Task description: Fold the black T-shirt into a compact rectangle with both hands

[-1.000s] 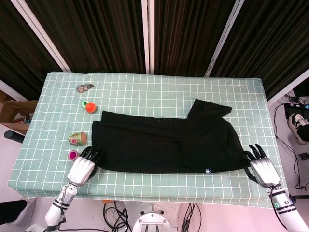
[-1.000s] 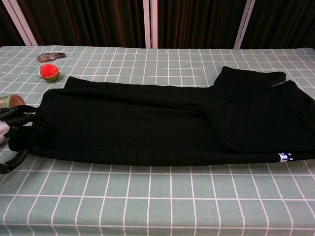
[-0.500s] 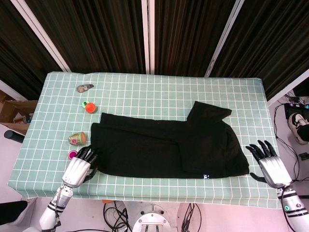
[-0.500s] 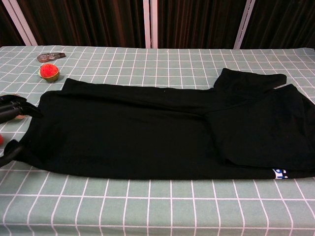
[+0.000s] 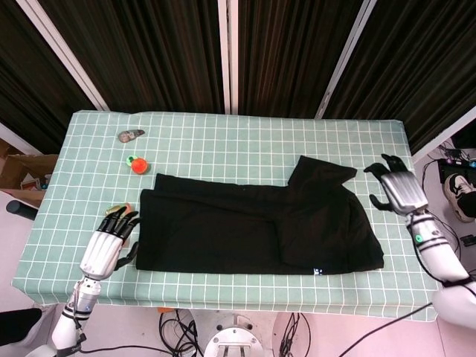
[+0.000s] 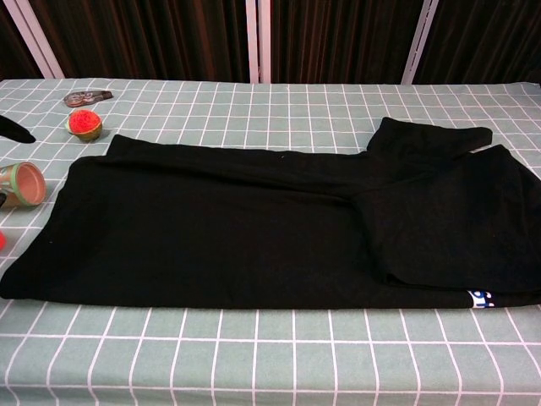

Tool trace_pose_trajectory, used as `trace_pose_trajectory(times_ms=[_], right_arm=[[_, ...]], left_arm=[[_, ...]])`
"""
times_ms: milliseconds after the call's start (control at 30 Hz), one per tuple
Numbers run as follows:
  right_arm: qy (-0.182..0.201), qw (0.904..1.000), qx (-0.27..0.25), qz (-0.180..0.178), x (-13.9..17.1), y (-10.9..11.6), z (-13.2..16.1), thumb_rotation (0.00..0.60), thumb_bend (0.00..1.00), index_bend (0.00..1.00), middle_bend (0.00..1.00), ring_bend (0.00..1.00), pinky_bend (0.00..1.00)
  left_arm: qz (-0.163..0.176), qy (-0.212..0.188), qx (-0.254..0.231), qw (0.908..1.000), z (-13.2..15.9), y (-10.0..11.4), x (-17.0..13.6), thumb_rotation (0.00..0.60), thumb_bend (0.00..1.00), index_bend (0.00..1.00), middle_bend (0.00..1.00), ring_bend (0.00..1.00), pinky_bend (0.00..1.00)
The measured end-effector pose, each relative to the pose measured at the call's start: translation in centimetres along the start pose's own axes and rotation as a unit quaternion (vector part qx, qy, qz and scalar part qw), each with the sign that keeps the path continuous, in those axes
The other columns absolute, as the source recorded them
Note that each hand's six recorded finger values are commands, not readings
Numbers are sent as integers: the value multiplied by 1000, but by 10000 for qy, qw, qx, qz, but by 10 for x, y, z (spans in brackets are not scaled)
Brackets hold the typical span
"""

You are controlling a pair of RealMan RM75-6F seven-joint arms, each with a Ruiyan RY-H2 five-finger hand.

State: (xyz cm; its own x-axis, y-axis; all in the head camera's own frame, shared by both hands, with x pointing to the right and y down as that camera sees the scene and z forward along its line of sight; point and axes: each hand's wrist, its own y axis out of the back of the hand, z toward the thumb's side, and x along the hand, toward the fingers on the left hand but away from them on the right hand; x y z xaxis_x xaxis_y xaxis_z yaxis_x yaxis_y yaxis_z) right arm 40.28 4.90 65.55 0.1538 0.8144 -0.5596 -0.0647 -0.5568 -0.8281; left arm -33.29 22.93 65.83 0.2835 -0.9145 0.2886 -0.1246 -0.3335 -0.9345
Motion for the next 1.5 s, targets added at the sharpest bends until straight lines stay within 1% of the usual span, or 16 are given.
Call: trace_pose_trajectory(times_ms=[33,133,233,367,533,700,767,833,1167,1267,1333,1500], right_arm=[[-51,9999,29,131,-17,-2,5,600,347,296,250,27,112],[-232,9989,126,395,-54,-10,14,600,348,299,249,27,113],[-428,9972,253,566,-85,-17,23,600,349,299,244,27,114],[-668,9942,335,771,-116,-29,35,600,350,302,241,27,114],[-824,9908,380,1000,-140,-46,55,600,353,307,230,27,113],[-921,9881,473,1140,-151,-55,65,600,379,341,223,27,101],[-972,9870,501,1181,-154,-59,66,600,426,358,221,27,99],[-1014,9859,534,1220,-156,-63,68,600,442,366,220,26,98],[-1132,9819,718,1337,-163,-75,73,600,442,374,219,19,88],[-1130,9814,720,1374,-164,-80,77,600,441,394,222,19,88],[-1135,9814,734,1362,-164,-81,78,600,414,421,229,19,88],[-1172,9830,706,1229,-164,-80,79,600,253,532,272,20,89]], left_arm=[[-15,41,-6,10000,-1,-1,0,537,418,207,170,91,199],[-54,146,-17,9999,-5,-3,-2,539,419,207,170,90,199],[-83,242,-46,9997,-10,-3,-4,540,418,207,170,91,198],[-97,343,-74,9993,-14,-3,-6,539,418,207,170,90,198],[-134,477,-138,9987,-21,-5,-10,537,418,208,170,90,198],[-155,550,-185,9982,-25,-7,-11,539,418,208,170,90,197],[-151,562,-203,9981,-25,-7,-11,537,418,208,170,90,197],[-150,576,-215,9980,-26,-8,-11,537,418,208,170,90,196],[-163,653,-263,9974,-31,-9,-13,539,419,207,167,90,195],[-189,679,-279,9971,-32,-10,-14,540,419,207,164,90,195],[-199,694,-293,9970,-33,-11,-14,533,419,207,163,89,195],[-189,684,-311,9970,-34,-10,-16,527,418,208,161,83,193]])
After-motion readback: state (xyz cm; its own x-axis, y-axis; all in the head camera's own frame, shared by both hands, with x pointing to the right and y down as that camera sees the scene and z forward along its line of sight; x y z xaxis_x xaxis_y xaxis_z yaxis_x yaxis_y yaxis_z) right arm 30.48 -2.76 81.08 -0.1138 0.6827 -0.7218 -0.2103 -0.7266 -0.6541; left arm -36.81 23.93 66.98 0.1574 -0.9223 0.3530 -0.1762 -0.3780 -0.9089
